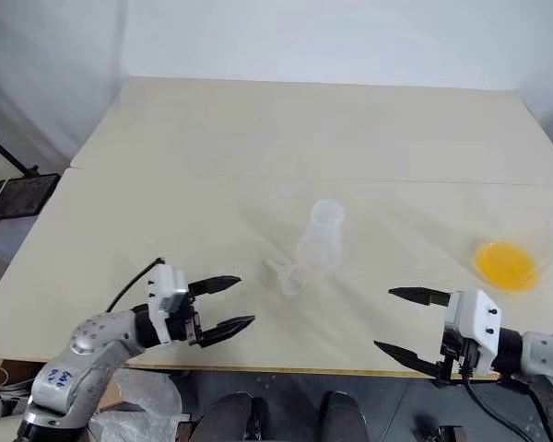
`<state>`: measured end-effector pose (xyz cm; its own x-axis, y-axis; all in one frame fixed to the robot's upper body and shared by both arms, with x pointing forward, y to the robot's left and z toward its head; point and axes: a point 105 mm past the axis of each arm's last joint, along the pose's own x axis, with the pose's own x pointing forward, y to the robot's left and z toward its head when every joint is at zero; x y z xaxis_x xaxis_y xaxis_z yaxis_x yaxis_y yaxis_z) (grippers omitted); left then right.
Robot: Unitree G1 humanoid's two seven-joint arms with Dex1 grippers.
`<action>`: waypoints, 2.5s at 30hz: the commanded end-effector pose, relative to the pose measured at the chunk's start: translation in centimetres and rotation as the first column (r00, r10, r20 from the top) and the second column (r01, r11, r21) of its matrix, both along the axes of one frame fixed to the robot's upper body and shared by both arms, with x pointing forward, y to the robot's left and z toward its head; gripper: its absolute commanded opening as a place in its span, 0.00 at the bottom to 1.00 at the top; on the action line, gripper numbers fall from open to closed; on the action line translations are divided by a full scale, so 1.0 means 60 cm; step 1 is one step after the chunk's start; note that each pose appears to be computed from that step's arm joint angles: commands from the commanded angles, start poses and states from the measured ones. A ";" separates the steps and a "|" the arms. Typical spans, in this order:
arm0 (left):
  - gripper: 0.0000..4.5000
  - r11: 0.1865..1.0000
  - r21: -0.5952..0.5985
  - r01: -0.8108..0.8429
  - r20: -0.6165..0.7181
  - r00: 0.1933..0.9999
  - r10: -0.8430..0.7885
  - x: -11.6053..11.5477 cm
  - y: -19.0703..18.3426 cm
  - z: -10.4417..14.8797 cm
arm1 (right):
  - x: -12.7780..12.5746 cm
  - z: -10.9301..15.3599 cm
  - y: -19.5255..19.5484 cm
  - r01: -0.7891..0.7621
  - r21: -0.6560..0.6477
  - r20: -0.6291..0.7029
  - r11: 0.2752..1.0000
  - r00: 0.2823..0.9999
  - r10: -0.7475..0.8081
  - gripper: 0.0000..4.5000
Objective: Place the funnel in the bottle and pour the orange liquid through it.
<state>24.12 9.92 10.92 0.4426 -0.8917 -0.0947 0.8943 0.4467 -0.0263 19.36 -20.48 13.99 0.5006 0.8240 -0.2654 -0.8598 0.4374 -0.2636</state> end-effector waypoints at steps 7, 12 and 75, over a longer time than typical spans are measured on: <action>0.98 0.996 0.018 -0.082 0.069 0.994 0.080 0.026 -0.069 -0.006 | -0.010 0.013 0.017 0.005 0.033 0.012 0.999 1.000 -0.006 1.00; 0.98 0.984 0.051 -0.171 0.119 0.979 0.164 0.050 -0.076 -0.012 | -0.009 0.015 0.023 0.004 0.046 0.013 0.999 1.000 -0.005 1.00; 0.00 0.869 0.143 0.473 -0.333 0.850 -0.408 0.165 -0.128 0.278 | 0.022 0.080 0.025 0.226 0.276 0.333 0.934 0.889 -0.313 1.00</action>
<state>34.19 2.45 26.52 -0.0616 -0.9325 -0.3558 0.9515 0.0527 -0.3030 20.94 -18.69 17.23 0.7294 0.6777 0.0931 -0.6070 0.7039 -0.3689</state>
